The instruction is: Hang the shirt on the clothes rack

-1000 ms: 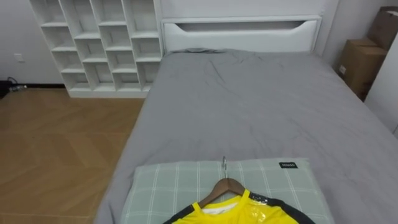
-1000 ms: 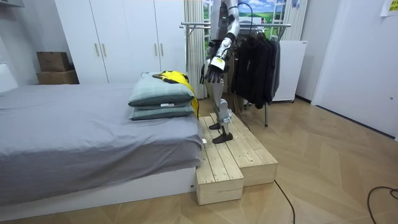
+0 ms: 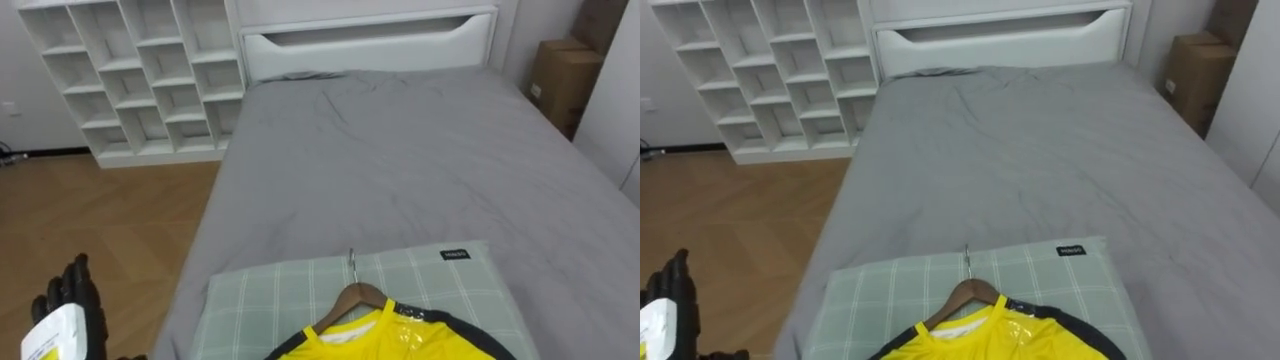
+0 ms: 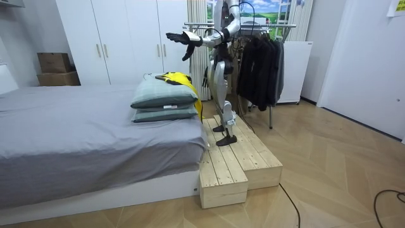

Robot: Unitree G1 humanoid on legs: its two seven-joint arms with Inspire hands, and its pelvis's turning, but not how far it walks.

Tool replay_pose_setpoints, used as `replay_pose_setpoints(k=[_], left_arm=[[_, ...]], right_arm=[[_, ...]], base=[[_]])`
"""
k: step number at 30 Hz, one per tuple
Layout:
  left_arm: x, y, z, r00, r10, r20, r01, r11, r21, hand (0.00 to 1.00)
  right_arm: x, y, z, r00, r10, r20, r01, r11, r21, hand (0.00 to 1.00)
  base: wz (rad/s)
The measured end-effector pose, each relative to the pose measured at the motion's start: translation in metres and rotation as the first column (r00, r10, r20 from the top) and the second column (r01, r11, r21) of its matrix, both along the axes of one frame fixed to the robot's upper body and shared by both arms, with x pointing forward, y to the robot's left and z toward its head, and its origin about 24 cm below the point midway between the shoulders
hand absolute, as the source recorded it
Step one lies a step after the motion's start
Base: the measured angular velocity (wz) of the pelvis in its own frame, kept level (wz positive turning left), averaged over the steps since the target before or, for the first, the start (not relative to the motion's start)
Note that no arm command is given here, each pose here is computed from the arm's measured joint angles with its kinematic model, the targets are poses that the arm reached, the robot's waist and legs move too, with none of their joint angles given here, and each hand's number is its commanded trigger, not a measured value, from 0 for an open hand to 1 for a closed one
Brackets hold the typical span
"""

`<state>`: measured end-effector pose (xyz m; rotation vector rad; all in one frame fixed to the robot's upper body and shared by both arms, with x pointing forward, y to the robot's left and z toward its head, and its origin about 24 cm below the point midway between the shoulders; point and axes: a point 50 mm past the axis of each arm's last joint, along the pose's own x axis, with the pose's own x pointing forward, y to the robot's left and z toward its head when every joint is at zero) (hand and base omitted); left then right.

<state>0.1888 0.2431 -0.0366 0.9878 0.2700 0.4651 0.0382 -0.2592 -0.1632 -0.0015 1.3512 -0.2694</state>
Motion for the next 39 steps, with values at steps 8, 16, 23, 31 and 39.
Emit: replay_pose_setpoints(k=[8, 16, 23, 31, 39], left_arm=[[0.009, -0.010, 0.001, 0.998, -0.067, -0.017, 0.066, 0.997, -0.027, 0.00], [0.017, -0.013, 0.005, 0.997, -0.076, 0.004, 0.076, 0.997, -0.025, 0.00], [0.023, -0.012, 0.008, 0.998, -0.064, 0.007, 0.064, 0.998, -0.021, 0.00], [0.035, -0.012, 0.002, 0.999, -0.030, -0.027, 0.028, 0.998, -0.054, 0.00], [0.043, -0.025, 0.000, 0.997, -0.073, -0.029, 0.070, 0.993, -0.095, 0.00]], right_arm=[[-0.009, 0.002, -0.001, 1.000, 0.005, -0.019, -0.004, 1.000, 0.028, 0.00], [-0.030, -0.002, -0.002, 0.983, 0.092, -0.159, -0.093, 0.996, 0.004, 0.00], [-0.045, -0.001, -0.002, 0.955, 0.141, -0.260, -0.143, 0.990, 0.012, 0.00], [-0.048, 0.002, -0.003, 0.936, 0.184, -0.300, -0.188, 0.982, 0.016, 0.00], [-0.043, 0.005, -0.004, 0.930, 0.214, -0.300, -0.226, 0.974, -0.006, 0.00]], base=[[-0.04], [0.00], [-0.01], [-0.03], [0.01]])
